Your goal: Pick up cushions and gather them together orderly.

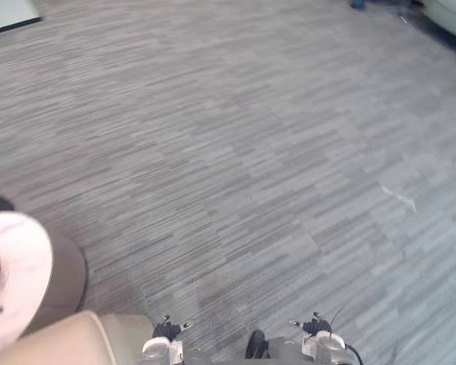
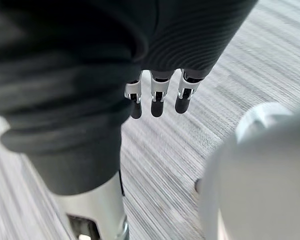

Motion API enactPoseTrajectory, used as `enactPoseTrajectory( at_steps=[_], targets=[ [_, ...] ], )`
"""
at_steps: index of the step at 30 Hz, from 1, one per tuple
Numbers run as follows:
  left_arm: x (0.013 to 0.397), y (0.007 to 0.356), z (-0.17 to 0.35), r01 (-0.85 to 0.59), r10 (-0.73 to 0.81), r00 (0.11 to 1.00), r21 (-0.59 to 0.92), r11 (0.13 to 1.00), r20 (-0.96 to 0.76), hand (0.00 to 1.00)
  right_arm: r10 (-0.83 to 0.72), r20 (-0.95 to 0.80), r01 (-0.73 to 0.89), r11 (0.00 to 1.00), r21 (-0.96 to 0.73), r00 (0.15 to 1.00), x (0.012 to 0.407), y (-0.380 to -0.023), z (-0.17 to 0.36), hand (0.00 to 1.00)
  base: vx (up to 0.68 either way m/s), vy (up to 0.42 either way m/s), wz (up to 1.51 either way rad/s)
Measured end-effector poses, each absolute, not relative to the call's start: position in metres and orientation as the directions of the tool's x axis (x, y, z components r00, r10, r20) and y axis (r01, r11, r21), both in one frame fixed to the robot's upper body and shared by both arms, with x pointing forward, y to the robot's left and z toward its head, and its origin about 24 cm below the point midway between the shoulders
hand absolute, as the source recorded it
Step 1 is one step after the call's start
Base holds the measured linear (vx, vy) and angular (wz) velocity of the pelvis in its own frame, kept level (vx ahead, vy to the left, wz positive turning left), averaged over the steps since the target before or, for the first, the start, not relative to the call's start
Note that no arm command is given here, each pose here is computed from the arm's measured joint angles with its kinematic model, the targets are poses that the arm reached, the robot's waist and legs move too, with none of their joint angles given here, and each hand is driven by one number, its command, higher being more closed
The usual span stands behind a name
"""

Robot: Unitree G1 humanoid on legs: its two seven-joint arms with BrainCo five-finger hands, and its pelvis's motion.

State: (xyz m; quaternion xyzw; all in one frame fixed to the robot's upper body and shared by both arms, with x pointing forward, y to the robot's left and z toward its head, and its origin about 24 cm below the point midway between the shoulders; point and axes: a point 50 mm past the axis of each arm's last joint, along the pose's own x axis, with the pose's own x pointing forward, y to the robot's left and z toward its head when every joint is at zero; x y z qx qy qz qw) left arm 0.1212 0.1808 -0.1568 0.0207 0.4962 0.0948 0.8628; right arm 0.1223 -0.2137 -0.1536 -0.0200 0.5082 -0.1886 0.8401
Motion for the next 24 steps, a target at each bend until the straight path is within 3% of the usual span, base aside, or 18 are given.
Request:
enactPoseTrajectory(
  at_steps=[3,9,18,24],
  targets=[
    [0.121,0.187,-0.156,-0.185,0.207,0.486,0.131,0.974,-0.849,0.0,-0.337,-0.848,0.337,0.919,-0.203,0.409,0.121,-0.21,-0.154,0.0,0.14,-0.059,-0.89],
    [0.144,0.175,-0.146,-0.175,0.179,0.571,0.095,0.98,-0.801,0.0,-0.344,-0.837,0.368,0.911,-0.187,0.425,0.132,-0.207,-0.151,0.0,0.18,0.246,-1.11],
    [0.126,0.181,-0.151,-0.173,0.193,0.532,0.117,0.978,-0.824,0.0,-0.338,-0.843,0.371,0.911,-0.181,0.419,0.122,-0.2,-0.153,0.0,0.35,0.181,-0.82],
    [0.13,0.178,-0.151,-0.09,0.164,0.54,0.137,0.986,-0.825,0.0,-0.329,-0.817,0.338,0.924,-0.176,0.474,0.136,-0.202,-0.147,0.0,0.46,0.015,-0.66]
  ],
)
